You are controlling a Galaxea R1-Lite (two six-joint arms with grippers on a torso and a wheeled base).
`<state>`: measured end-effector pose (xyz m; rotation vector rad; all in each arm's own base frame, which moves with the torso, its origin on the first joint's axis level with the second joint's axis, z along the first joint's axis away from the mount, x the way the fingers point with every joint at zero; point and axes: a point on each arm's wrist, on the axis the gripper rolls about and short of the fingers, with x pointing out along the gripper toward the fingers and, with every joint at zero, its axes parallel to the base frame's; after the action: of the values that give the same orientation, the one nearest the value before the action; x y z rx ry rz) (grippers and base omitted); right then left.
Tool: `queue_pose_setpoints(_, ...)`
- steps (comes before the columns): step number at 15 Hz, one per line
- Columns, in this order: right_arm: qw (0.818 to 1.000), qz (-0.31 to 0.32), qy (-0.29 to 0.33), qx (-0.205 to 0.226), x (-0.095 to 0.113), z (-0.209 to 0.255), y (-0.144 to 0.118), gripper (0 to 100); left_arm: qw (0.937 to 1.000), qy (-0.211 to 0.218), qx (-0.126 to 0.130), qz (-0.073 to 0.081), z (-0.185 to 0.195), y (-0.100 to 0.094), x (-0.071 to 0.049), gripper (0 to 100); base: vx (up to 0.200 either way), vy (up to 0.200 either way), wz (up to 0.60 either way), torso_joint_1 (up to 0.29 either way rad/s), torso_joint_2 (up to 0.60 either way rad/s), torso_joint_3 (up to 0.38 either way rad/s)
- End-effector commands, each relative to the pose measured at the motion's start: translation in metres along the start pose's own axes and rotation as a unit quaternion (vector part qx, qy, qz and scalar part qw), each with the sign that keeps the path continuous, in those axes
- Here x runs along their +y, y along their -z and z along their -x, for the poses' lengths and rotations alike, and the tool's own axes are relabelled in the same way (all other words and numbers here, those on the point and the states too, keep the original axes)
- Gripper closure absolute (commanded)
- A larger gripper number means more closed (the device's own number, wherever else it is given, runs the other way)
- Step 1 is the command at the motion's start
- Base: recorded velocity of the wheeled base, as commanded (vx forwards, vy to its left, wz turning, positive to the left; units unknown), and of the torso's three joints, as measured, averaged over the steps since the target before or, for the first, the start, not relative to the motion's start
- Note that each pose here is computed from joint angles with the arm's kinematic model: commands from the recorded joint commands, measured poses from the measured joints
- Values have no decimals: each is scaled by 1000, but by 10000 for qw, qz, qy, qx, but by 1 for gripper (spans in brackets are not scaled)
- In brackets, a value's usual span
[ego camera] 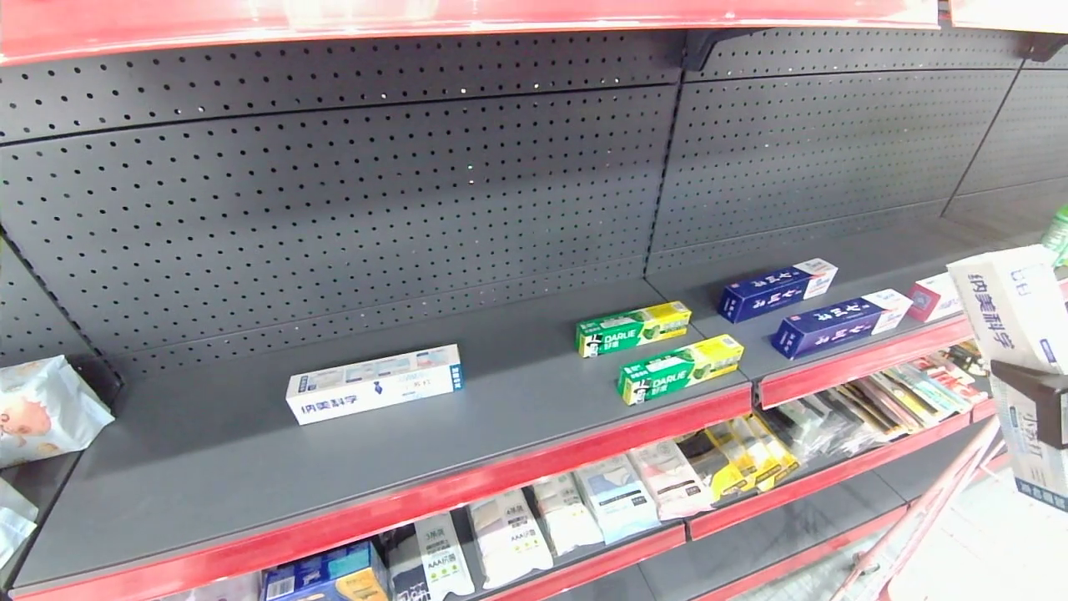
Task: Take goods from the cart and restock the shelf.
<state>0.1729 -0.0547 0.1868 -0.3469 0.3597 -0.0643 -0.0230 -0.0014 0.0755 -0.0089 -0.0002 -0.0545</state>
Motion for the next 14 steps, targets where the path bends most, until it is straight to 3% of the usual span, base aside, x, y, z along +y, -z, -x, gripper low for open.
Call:
queue_pose_setpoints(1,9990,405,-107,-156,8,10,1,100,10000,-4,10,2,0,0,0,0,0,0,0,0,0,0)
queue_pose_setpoints(6,9984,-321,-236,-411,25,29,-2,100,10000,-4,10,2,0,0,0,0,0,0,0,0,0,0)
queue_pose_setpoints(8,9983,-363,-351,-295,30,27,6,100,10000,-4,10,2,0,0,0,0,0,0,0,0,0,0)
queue_pose_setpoints(11,9929,-248,-1082,-426,48,23,-1,100,10000,-4,2,1,0,0,0,0,0,0,0,0,0,0)
queue_pose_setpoints(14,9902,-172,-1299,-477,55,24,-3,100,10000,-4,10,2,0,0,0,0,0,0,0,0,0,0)
